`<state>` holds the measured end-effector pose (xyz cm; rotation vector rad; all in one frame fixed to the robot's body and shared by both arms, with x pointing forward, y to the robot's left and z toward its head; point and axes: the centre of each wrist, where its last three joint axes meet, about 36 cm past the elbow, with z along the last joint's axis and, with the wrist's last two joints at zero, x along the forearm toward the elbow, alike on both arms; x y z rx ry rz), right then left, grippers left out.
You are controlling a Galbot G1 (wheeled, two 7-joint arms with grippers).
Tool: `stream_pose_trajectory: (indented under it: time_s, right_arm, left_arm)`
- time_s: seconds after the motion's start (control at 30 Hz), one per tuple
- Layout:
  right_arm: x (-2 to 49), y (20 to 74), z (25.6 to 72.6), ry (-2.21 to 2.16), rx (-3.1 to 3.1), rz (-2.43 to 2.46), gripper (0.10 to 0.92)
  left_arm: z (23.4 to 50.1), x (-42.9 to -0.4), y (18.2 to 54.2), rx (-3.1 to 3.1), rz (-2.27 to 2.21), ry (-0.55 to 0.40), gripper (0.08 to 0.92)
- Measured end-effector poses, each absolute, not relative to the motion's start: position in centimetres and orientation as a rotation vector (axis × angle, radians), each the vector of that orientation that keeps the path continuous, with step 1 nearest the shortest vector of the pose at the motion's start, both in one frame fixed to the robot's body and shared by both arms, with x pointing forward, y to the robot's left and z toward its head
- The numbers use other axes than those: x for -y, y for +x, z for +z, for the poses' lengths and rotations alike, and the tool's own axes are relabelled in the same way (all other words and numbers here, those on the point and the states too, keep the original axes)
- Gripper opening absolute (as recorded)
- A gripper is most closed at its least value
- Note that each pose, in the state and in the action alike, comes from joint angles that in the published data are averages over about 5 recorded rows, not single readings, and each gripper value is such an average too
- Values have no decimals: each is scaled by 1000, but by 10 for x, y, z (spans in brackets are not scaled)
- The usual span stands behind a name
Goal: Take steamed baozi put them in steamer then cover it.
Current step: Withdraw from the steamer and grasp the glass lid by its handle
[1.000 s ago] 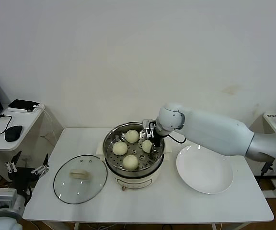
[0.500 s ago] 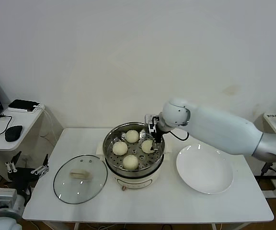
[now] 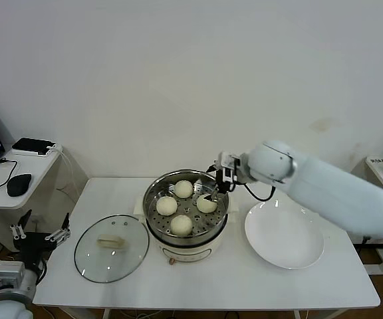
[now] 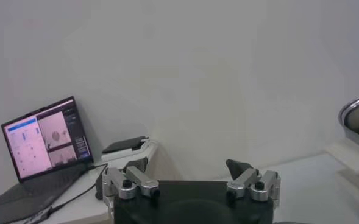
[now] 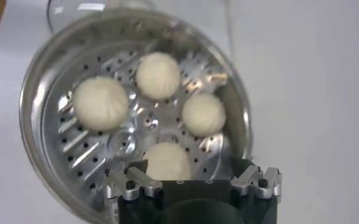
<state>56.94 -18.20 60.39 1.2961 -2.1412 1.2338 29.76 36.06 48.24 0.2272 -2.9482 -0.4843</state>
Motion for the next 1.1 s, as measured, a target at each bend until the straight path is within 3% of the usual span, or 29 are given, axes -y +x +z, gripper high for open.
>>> stream_pose_trajectory:
  time_s: [0.63, 0.93, 1.1]
  right_arm:
    - [268, 471, 472, 799, 3208, 716, 823]
    - [325, 390, 422, 312, 3266, 441, 823]
    - [349, 347, 407, 75, 3218, 404, 823]
  left_arm:
    - [447, -347, 300, 2997, -503, 134, 823]
    - [422, -354, 301, 2877, -1057, 145, 823]
    - [404, -363, 297, 2697, -1449, 83, 823]
